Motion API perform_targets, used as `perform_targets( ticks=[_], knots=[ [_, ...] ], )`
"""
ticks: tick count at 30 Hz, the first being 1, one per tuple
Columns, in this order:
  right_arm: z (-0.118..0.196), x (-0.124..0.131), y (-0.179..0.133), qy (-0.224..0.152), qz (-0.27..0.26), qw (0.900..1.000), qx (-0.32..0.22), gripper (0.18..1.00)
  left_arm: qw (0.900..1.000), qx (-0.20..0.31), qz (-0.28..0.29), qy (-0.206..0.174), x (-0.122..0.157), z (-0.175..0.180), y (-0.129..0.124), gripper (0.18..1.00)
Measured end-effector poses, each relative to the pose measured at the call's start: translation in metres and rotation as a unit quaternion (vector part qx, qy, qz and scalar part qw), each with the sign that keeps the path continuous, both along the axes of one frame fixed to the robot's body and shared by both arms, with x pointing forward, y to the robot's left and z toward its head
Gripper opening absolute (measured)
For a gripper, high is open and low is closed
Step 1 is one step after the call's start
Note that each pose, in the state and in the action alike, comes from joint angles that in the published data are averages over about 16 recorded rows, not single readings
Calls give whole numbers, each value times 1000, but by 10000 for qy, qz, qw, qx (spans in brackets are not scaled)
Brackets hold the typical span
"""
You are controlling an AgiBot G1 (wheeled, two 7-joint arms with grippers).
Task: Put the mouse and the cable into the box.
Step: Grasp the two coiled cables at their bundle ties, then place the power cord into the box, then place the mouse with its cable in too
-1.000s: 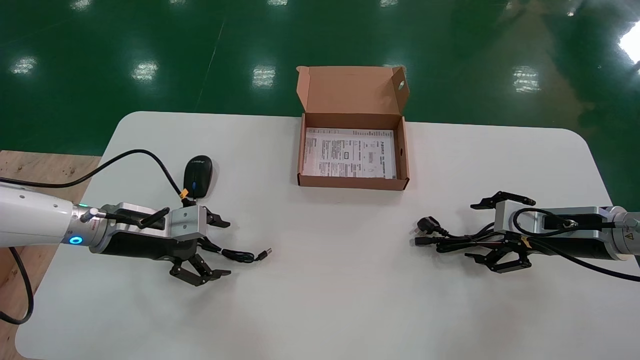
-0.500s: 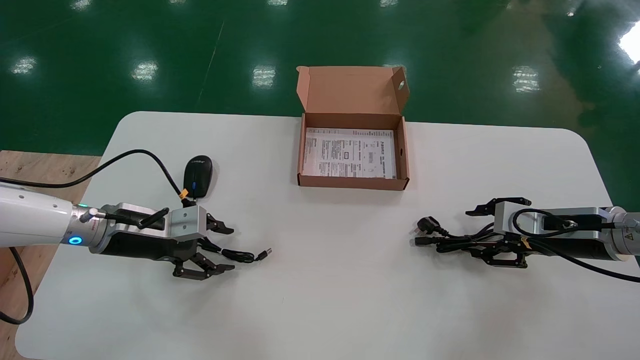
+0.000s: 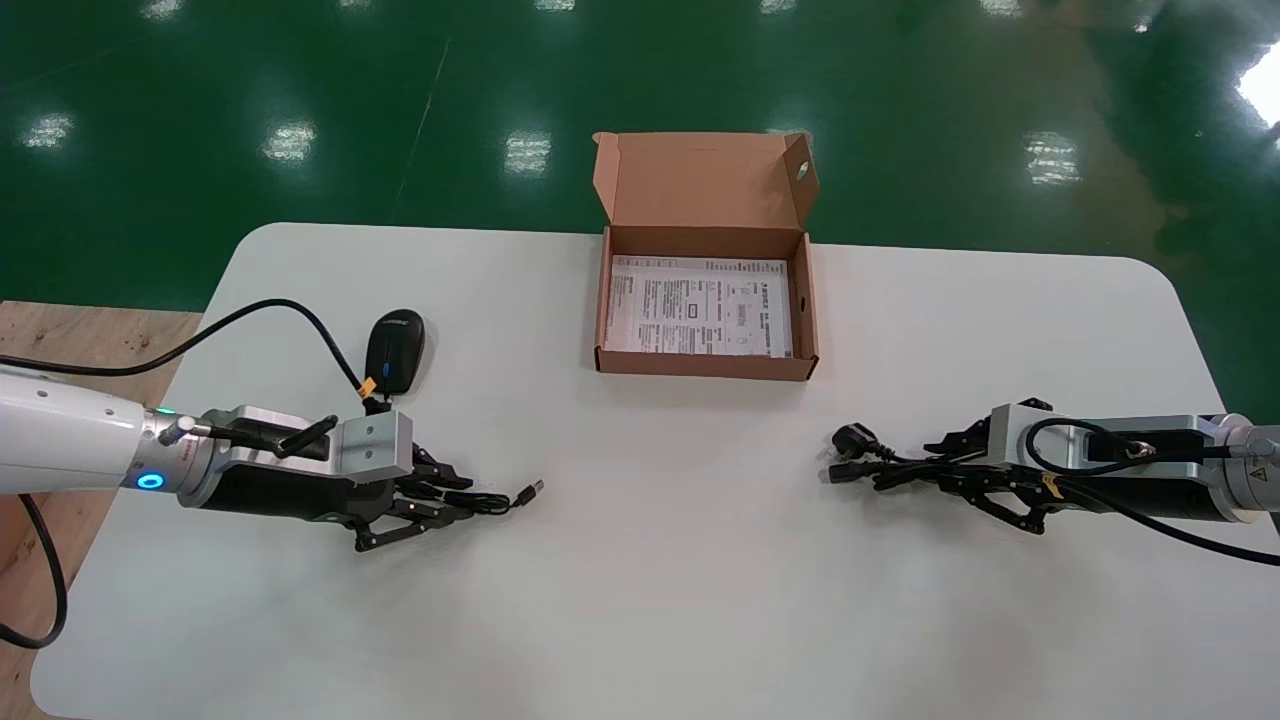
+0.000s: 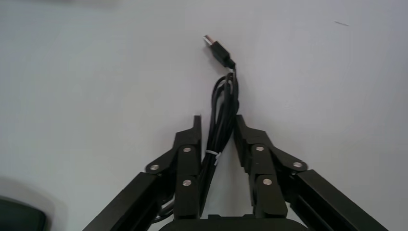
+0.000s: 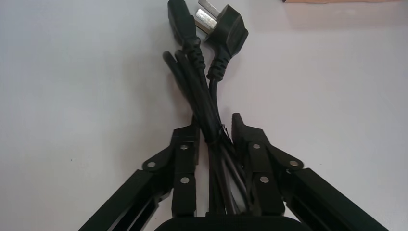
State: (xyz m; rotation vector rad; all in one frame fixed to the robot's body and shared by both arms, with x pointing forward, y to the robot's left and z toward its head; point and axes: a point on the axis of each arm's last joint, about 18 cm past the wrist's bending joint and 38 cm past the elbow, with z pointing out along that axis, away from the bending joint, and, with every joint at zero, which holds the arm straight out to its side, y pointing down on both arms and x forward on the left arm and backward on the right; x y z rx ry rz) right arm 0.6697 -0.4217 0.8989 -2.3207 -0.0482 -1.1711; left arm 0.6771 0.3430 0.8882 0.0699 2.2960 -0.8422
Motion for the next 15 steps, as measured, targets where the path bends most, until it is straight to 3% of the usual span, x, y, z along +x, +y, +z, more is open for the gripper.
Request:
perform_targets(
  ticks=[9,15],
  knots=[
    [12,-1,0,-116,54,9999,7,301,9998,-79,-101,-126,-2,17,-2,281],
    [50,-4,2,-477,207,9986,33,258,9979,-203,-326,-515,-9,69,-6,241]
  ],
)
